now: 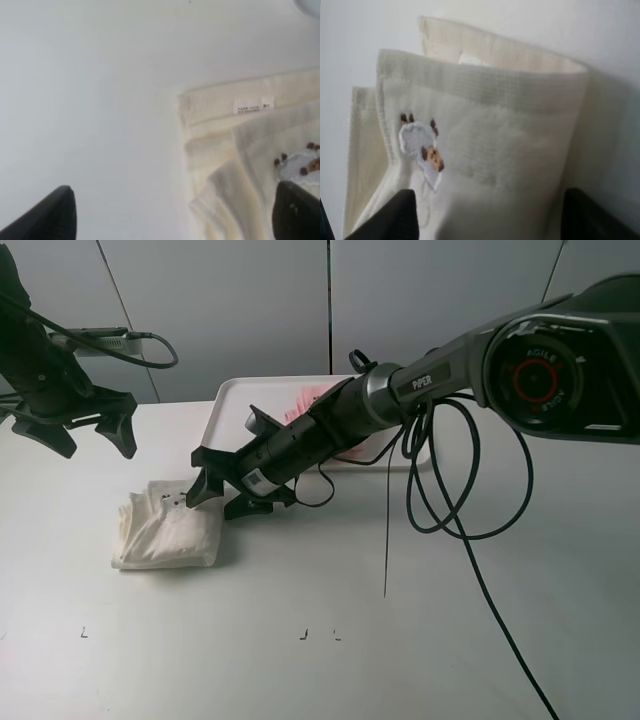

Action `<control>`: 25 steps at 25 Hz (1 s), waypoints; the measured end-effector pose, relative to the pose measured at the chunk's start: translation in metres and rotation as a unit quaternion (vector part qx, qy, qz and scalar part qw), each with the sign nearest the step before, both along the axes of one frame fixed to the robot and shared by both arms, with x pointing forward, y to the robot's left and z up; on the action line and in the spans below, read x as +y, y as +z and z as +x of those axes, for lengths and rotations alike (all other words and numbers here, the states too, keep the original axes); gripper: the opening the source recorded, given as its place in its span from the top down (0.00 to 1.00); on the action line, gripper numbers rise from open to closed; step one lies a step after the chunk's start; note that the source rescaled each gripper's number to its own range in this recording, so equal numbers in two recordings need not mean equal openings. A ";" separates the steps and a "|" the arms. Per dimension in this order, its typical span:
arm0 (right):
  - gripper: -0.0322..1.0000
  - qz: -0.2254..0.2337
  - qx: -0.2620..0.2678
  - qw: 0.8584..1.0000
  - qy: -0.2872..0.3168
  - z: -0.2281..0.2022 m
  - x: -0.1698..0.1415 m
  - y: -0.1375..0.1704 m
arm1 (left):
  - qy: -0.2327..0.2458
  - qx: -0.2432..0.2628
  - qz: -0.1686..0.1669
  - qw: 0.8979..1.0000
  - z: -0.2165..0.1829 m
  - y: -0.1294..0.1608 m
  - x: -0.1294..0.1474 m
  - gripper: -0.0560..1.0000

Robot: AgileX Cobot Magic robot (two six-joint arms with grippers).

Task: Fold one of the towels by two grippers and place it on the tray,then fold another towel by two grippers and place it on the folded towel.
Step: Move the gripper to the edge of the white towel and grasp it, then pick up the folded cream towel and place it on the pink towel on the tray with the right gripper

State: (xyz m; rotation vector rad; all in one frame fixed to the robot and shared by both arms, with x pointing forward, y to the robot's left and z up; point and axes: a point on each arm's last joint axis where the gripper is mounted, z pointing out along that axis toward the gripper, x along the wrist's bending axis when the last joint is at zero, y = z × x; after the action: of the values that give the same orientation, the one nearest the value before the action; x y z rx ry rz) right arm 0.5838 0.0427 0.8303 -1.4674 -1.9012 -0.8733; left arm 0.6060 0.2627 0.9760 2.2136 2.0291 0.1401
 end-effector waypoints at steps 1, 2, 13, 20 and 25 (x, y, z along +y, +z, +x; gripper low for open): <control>0.36 0.000 0.001 1.000 0.002 -0.002 0.003 -0.001 | 0.001 0.000 -0.001 1.000 0.000 0.000 0.000 0.00; 0.42 -0.001 -0.002 1.000 0.004 -0.004 0.004 -0.002 | 0.001 0.000 -0.002 1.000 0.000 0.000 0.000 0.00; 0.91 0.013 -0.015 0.999 0.043 -0.009 0.007 -0.001 | 0.000 0.000 -0.004 1.000 0.000 0.000 -0.001 0.00; 0.91 -0.002 -0.135 0.989 0.054 0.001 0.005 0.061 | 0.000 -0.001 -0.004 1.000 0.000 0.000 -0.001 0.00; 0.91 -0.022 -0.222 0.975 0.022 0.035 -0.019 0.113 | 0.000 0.000 -0.004 1.000 0.000 0.000 -0.001 0.00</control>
State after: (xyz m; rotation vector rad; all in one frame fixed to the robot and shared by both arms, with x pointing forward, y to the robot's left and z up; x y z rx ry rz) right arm 0.6183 0.0239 0.9433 -1.3277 -2.2724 -1.2253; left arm 0.6060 0.2619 0.9760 2.2089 2.0245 0.1323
